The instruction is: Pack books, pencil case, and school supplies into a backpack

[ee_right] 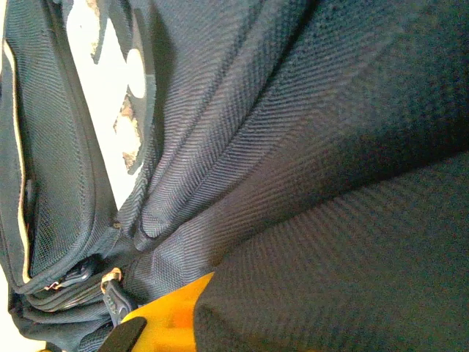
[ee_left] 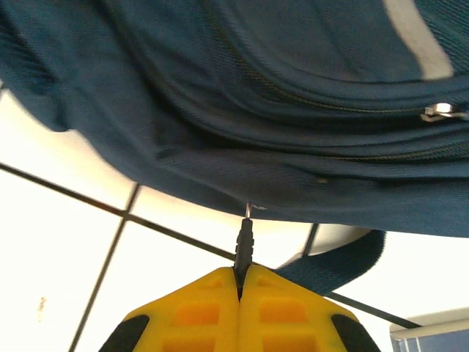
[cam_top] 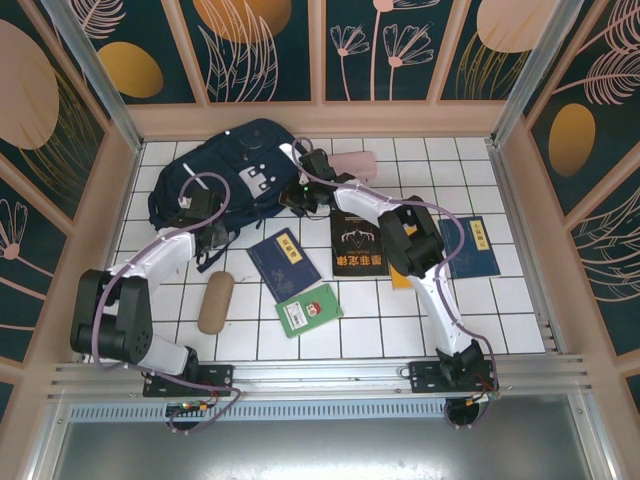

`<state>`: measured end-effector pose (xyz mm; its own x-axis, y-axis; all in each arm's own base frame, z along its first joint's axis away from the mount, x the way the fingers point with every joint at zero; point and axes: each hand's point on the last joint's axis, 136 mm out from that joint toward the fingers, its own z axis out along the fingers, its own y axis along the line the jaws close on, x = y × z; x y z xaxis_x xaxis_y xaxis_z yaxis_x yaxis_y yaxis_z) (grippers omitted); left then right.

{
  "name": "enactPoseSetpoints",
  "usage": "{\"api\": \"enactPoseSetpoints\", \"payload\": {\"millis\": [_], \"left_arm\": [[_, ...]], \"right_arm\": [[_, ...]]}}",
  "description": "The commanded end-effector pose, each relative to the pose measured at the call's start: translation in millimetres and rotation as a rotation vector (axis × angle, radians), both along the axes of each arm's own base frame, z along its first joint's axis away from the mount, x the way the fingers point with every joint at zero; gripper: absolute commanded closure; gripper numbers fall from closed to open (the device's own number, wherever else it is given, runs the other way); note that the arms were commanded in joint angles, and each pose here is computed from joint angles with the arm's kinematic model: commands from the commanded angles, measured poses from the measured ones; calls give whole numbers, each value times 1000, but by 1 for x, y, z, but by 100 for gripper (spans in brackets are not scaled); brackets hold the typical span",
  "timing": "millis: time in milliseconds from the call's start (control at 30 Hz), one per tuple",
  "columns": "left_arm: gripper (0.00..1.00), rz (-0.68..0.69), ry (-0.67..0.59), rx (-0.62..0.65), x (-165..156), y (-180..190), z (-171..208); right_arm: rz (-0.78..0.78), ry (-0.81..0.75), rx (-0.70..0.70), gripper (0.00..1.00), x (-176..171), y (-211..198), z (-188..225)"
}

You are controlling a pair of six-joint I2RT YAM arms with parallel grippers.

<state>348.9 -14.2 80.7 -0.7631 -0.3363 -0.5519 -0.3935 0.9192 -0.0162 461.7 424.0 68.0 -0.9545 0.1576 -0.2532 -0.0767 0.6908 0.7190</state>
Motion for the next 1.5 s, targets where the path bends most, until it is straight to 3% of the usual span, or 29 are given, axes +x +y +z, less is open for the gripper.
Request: {"api": "enactPoseSetpoints", "payload": {"millis": [0,233,367,400,500,533,600,700,900,1067,1467], "left_arm": [[100,118,20,98,-21,34,11],[100,151,6,99,-31,46,19],[100,-3,-61,-52,-12,12,25],[100,-59,-84,-112,-8,-2,28],[100,-177,-129,-236,3,-32,36],[100,-217,-139,-275,6,-41,39],[100,-287,-166,-360,10,-61,45],[100,-368,-195,-439,12,-83,56],[100,-461,-192,-485,6,-107,59],[100,-482,-153,-482,-2,-112,47],[100,-503,-87,-466,-16,-110,30]], "right_arm": [[-68,-185,18,100,38,-22,82],[-88,-246,12,100,60,-39,109],[-111,-255,3,100,79,-56,108],[-112,-251,4,97,82,-59,108],[-115,-241,0,60,84,-62,111],[-120,-240,-2,54,82,-62,113],[-129,-224,-7,45,74,-63,113],[-131,-163,6,41,50,-59,112],[-153,-34,-30,34,-22,-42,92],[-264,-86,-112,25,-43,-62,95],[-159,102,58,29,-99,-5,63]]}}
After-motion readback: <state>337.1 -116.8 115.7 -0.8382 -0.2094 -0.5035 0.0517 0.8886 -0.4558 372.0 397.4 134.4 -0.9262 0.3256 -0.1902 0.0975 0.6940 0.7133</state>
